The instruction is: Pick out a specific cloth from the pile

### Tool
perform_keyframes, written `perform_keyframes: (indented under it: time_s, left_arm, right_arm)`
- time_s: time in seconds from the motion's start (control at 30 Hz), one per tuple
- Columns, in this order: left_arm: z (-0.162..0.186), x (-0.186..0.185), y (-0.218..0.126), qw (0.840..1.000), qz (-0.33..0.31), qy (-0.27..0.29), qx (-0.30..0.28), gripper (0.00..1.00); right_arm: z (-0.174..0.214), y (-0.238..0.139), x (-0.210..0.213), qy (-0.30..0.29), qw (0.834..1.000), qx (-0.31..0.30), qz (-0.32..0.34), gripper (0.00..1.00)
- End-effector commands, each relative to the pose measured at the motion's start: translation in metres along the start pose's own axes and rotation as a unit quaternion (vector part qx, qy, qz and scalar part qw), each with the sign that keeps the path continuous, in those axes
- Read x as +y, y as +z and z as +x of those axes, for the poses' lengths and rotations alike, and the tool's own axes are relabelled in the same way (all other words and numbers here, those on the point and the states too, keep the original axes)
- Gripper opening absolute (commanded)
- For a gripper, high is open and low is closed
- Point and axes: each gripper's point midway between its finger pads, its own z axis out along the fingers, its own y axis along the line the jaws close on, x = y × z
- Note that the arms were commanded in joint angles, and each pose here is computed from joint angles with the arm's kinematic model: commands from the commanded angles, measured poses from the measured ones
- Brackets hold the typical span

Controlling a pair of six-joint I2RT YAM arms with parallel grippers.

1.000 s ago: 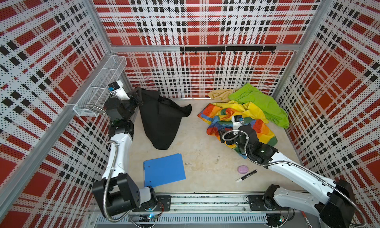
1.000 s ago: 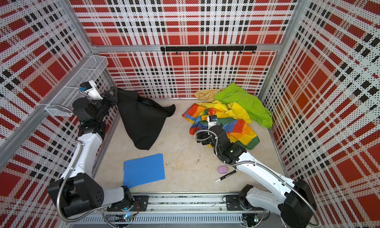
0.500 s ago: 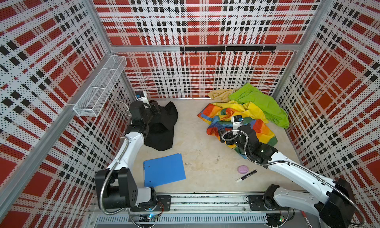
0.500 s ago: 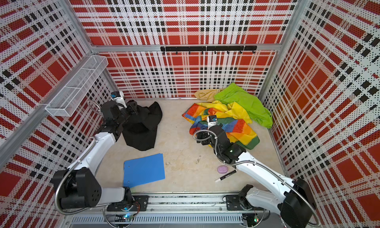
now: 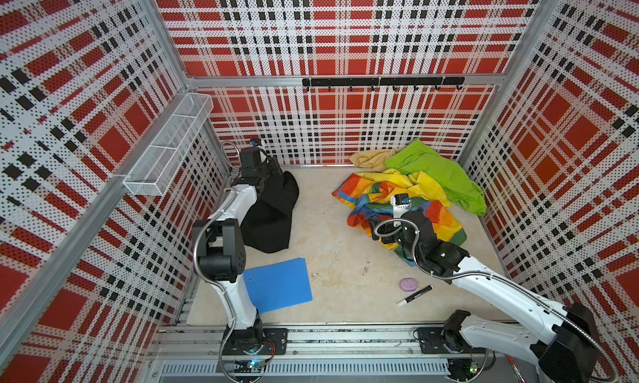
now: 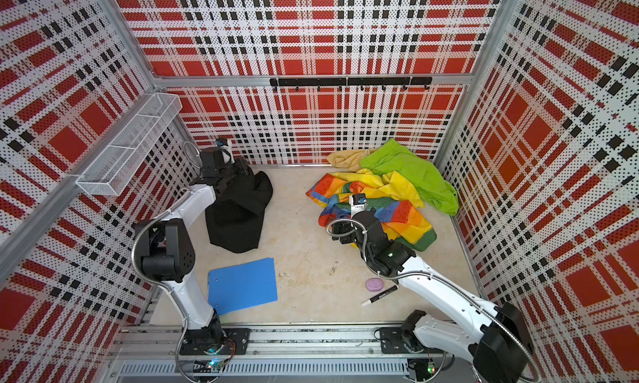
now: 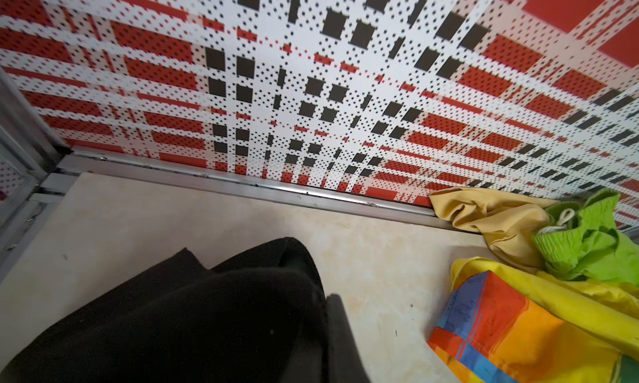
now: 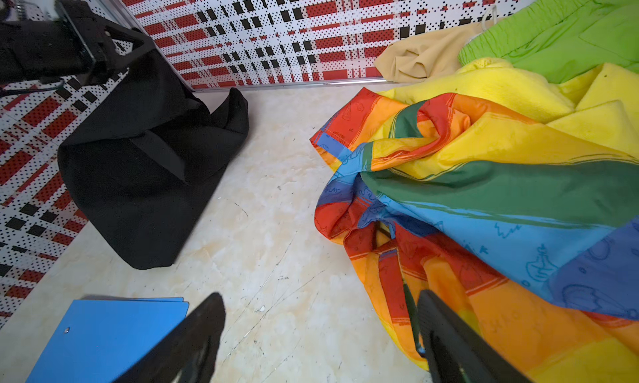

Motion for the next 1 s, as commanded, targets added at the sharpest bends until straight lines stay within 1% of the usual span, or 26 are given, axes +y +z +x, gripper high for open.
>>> perform_keyframes:
  time_s: [0.0, 0.1, 0.17, 0.23, 0.27, 0.33, 0.4, 0.47, 0.53, 0.63, 0.67, 0.73, 0.77, 0.87, 0.97]
  left_arm:
    - [0.038, 0.007, 0.02, 0.999, -0.014, 0.002, 0.05, 0.01]
    - [0.054, 0.001, 0.034, 0.998, -0.009, 0.002, 0.064, 0.02]
    - [0.069, -0.002, 0.044, 0.996, -0.009, 0.006, 0.087, 0.05]
    - [0.083, -0.004, 0.052, 0.994, -0.009, 0.004, 0.107, 0.09]
    - [0.086, -0.004, 0.053, 0.994, -0.011, -0.002, 0.11, 0.12]
    - [0.087, 0.0, 0.052, 0.994, -0.021, -0.013, 0.106, 0.29]
    - [0.082, 0.003, 0.049, 0.994, -0.028, -0.016, 0.101, 0.4]
    - [0.069, 0.001, 0.041, 0.995, -0.029, -0.014, 0.093, 0.5]
    - [0.051, -0.001, 0.026, 0.996, -0.04, -0.003, 0.08, 0.6]
    - [0.027, -0.005, 0.0, 0.996, -0.056, 0.015, 0.063, 0.82]
    - [0.02, -0.004, -0.008, 0.996, -0.065, 0.02, 0.06, 0.88]
    - [0.011, -0.001, -0.025, 0.994, -0.087, 0.032, 0.062, 0.97]
    - [0.01, 0.002, -0.032, 0.992, -0.098, 0.035, 0.066, 1.0]
    - [0.018, 0.012, -0.053, 0.986, -0.131, 0.036, 0.095, 0.99]
    - [0.038, 0.032, -0.068, 0.973, -0.186, 0.029, 0.137, 0.99]
  right_arm:
    - [-0.022, -0.011, 0.003, 0.0, 0.999, -0.033, -0.002, 0.93]
    - [-0.024, -0.014, 0.001, 0.001, 0.999, -0.038, 0.003, 0.93]
    - [-0.024, -0.015, 0.0, 0.001, 0.999, -0.039, 0.004, 0.93]
    - [-0.024, -0.014, 0.001, 0.001, 0.999, -0.038, 0.003, 0.93]
    - [-0.024, -0.014, 0.001, 0.001, 0.999, -0.037, 0.003, 0.93]
    - [-0.023, -0.014, 0.001, 0.002, 0.999, -0.036, 0.003, 0.93]
    - [-0.022, -0.014, 0.0, 0.003, 0.999, -0.034, 0.005, 0.93]
    - [-0.021, -0.015, -0.002, 0.002, 0.999, -0.033, 0.01, 0.93]
    - [-0.019, -0.016, -0.005, 0.003, 0.999, -0.035, 0.014, 0.93]
    - [-0.016, -0.015, -0.006, 0.005, 0.999, -0.035, 0.013, 0.93]
    - [-0.016, -0.014, -0.006, 0.005, 0.999, -0.034, 0.012, 0.93]
    - [-0.014, -0.013, -0.005, 0.007, 0.999, -0.032, 0.011, 0.93]
    - [-0.014, -0.012, -0.004, 0.007, 0.999, -0.031, 0.009, 0.93]
    - [-0.014, -0.011, -0.003, 0.008, 0.999, -0.03, 0.006, 0.93]
    - [-0.015, -0.011, -0.003, 0.006, 0.999, -0.031, 0.007, 0.93]
